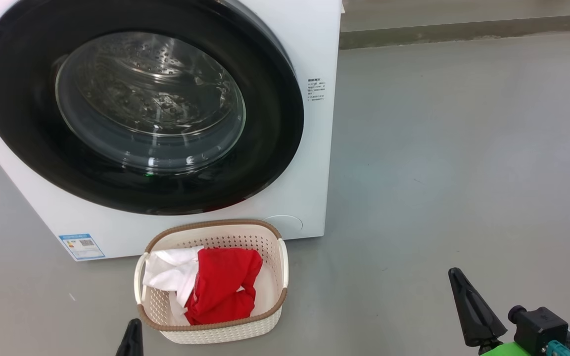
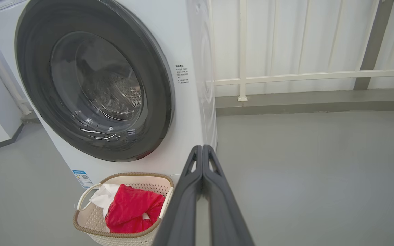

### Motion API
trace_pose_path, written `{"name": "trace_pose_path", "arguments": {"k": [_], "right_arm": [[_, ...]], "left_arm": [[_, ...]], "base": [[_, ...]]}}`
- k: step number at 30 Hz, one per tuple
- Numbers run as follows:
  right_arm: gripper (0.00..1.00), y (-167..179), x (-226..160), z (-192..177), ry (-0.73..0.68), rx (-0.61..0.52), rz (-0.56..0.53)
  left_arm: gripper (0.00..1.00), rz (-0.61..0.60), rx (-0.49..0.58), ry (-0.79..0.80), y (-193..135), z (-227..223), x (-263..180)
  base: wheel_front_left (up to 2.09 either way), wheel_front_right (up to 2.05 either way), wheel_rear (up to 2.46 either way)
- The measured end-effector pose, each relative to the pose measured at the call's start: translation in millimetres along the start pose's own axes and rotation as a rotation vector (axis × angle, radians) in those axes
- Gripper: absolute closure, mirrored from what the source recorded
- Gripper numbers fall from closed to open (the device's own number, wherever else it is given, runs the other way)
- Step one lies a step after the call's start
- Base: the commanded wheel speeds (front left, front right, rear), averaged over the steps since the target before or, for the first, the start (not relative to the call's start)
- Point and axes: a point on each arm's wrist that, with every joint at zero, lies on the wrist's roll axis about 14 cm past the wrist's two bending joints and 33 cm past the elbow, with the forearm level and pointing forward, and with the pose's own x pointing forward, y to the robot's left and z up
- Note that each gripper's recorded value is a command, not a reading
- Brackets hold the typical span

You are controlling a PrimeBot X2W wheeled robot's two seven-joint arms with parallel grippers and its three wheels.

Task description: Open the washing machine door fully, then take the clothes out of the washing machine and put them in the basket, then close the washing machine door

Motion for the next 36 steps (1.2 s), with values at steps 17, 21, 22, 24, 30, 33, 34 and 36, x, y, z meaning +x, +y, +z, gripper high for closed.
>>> {"name": "trace_pose_path", "arguments": {"k": [17, 21, 22, 24, 30, 33, 34, 36], "right_arm": [[1.00, -7, 4, -5, 0.026, 0.194, -0.043], [1.00, -9, 7, -4, 0.026, 0.240, -0.050], [1.00, -9, 8, -3, 0.022, 0.249, -0.051], [1.00, -9, 9, -3, 0.021, 0.276, -0.053], [1.00, -12, 10, -5, 0.030, 0.341, -0.068], [1.00, -14, 10, -7, 0.037, 0.374, -0.075], [1.00, -14, 10, -7, 0.039, 0.387, -0.077], [1.00, -16, 11, -7, 0.038, 0.408, -0.083]], "left_arm": [[1.00, 0.038, -0.185, 0.051, 9, -7, 4], [1.00, 0.044, -0.228, 0.061, 10, -8, 5], [1.00, 0.048, -0.241, 0.065, 10, -9, 5], [1.00, 0.052, -0.263, 0.069, 11, -10, 5], [1.00, 0.059, -0.330, 0.080, 12, -11, 7], [1.00, 0.063, -0.362, 0.087, 13, -12, 8], [1.00, 0.065, -0.374, 0.087, 14, -12, 8], [1.00, 0.060, -0.396, 0.085, 13, -10, 10]], "base": [[0.00, 0.00, 0.00], [0.00, 0.00, 0.00], [0.00, 0.00, 0.00], [0.00, 0.00, 0.00], [0.00, 0.00, 0.00], [0.00, 0.00, 0.00], [0.00, 0.00, 0.00], [0.00, 0.00, 0.00]]}}
